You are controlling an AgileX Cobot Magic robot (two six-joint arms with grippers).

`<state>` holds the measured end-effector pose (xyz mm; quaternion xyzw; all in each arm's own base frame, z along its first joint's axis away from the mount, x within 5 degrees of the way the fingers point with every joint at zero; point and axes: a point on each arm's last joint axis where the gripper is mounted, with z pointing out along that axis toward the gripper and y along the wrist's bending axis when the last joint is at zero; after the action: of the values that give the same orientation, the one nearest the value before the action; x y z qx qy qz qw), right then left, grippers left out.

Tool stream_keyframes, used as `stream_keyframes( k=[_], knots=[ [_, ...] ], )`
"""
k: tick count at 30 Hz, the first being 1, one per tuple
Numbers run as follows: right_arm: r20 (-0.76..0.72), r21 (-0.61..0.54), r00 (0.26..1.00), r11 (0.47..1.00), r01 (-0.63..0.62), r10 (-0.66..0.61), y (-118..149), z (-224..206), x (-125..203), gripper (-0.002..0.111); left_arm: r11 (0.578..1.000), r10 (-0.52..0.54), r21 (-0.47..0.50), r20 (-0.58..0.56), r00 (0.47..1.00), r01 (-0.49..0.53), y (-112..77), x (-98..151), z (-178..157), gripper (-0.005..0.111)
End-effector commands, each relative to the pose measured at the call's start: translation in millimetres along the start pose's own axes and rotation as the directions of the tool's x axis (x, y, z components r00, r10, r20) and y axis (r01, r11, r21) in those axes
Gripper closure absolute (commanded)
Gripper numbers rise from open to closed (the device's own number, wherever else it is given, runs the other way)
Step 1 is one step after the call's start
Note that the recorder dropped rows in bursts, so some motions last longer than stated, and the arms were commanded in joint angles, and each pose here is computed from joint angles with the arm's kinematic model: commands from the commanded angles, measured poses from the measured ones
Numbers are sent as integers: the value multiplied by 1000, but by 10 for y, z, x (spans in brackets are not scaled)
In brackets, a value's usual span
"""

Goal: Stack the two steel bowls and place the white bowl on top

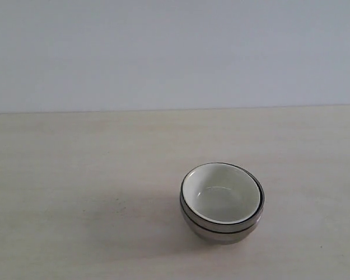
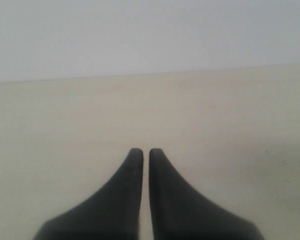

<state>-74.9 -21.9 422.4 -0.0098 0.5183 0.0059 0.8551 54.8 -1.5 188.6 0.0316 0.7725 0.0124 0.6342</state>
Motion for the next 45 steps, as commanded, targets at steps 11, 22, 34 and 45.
stream_keyframes(
  k=[11, 22, 34, 45],
  knots=[
    [87, -15, 990, 993, -114, 115, 89, -20, -95, 108, 1000, -5, -1, 4, 1000, 5, -1, 8, 1, 103],
    [40, 78, 999, 997, 19, -22, 210, -22, -56, 108, 1000, -5, -1, 4, 1000, 5, -1, 8, 1, 103],
    [-35, -43, 999, 999, -15, 14, 143, 160, 339, 108, 1000, -5, -1, 4, 1000, 5, -1, 8, 1, 103],
    [-92, -43, 990, 992, -115, 111, 186, 310, 827, 108, 1000, -5, -1, 4, 1000, 5, -1, 8, 1, 103]
  ],
)
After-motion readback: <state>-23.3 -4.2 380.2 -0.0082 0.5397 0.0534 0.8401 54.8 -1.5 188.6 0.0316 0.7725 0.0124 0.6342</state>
